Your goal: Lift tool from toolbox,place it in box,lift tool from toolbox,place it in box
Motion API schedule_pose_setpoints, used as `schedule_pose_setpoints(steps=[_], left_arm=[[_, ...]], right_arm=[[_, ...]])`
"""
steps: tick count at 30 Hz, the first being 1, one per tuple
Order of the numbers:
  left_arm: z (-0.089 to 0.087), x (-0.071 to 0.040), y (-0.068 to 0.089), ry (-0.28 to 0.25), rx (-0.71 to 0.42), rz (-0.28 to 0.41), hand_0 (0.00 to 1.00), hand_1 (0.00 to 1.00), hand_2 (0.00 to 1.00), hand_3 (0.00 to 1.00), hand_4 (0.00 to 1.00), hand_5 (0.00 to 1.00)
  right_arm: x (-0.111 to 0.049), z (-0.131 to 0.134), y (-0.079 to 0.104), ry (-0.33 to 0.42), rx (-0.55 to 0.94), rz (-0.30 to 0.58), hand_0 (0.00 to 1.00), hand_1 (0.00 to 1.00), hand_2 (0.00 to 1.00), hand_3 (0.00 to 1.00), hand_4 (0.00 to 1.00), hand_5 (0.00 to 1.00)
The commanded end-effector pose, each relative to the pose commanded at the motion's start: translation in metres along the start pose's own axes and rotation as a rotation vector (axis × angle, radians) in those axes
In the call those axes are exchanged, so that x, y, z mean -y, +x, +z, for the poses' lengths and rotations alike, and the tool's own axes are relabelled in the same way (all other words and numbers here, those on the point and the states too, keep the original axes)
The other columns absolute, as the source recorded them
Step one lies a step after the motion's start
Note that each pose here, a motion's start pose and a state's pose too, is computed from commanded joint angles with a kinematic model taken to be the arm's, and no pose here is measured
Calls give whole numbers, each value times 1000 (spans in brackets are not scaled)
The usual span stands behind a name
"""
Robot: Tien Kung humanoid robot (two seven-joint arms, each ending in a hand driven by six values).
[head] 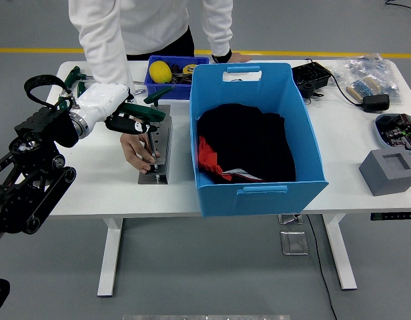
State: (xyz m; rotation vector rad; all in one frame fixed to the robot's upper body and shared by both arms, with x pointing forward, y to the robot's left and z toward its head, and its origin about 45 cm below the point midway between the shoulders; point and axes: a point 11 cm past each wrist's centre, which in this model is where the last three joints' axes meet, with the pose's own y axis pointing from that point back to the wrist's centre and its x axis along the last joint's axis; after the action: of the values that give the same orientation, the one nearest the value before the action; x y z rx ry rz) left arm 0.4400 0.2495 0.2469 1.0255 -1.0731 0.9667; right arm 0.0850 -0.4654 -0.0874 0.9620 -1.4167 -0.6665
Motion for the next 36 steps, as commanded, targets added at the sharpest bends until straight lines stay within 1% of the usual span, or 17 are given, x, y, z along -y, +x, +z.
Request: schedule_pose_setpoints(steps=[2, 3, 8, 9, 15, 16, 19, 21, 22, 27, 28, 33, 34, 36], left_arm=[[1, 0, 3, -5, 2, 21, 126, 2, 28, 96, 998, 712], [2, 0, 6, -8, 3, 34, 117, 2, 9, 72, 998, 735], [2, 0, 10, -14, 9, 57, 117, 2, 9, 72, 998, 735], [2, 0, 10, -13, 9, 64, 111, 2, 2, 66, 806, 638], [3, -1, 13, -24, 16, 82, 111, 2, 2, 66, 806, 638], [4, -1, 14, -26, 18, 83, 107, 2, 2, 59, 758, 606], [5, -2, 18, -32, 26, 89, 107, 2, 2, 59, 758, 606], [6, -3, 22, -37, 32, 95, 107, 2, 2, 59, 758, 606], [7, -4, 25, -40, 36, 100, 107, 2, 2, 57, 729, 567], [8, -6, 37, -46, 52, 118, 107, 2, 2, 57, 729, 567], [8, -7, 39, -46, 56, 119, 107, 2, 2, 60, 705, 526], [9, -8, 49, -50, 76, 126, 107, 2, 2, 60, 705, 526], [9, -9, 50, -51, 79, 127, 109, 2, 2, 61, 698, 509], [10, -9, 54, -52, 86, 130, 109, 2, 2, 61, 698, 509]], right_arm=[[0, 0, 0, 1, 0, 0, 628, 623, 685, 535, 789, 574], [0, -1, 0, 1, 0, 0, 628, 623, 685, 535, 789, 574], [0, 0, 0, 0, 1, 0, 628, 623, 685, 535, 789, 574], [0, 0, 1, 0, 2, 1, 628, 623, 685, 535, 789, 574], [0, 0, 1, 0, 2, 1, 628, 623, 685, 535, 789, 575], [0, 0, 1, -1, 2, 1, 629, 623, 684, 535, 789, 574], [0, 0, 1, -1, 3, 1, 629, 623, 684, 535, 789, 574], [0, 0, 1, -2, 4, 1, 629, 623, 684, 535, 789, 574], [0, 0, 1, -2, 3, 1, 629, 622, 684, 535, 789, 574], [0, 1, 0, -4, 2, 1, 629, 622, 684, 535, 789, 574], [0, 1, 0, -4, 2, 1, 629, 623, 685, 535, 789, 575], [0, 1, 0, -6, 3, 1, 629, 623, 685, 535, 789, 575], [0, 1, 0, -6, 3, 1, 629, 623, 685, 535, 789, 575], [0, 1, 0, -6, 2, 1, 629, 623, 685, 535, 789, 575]])
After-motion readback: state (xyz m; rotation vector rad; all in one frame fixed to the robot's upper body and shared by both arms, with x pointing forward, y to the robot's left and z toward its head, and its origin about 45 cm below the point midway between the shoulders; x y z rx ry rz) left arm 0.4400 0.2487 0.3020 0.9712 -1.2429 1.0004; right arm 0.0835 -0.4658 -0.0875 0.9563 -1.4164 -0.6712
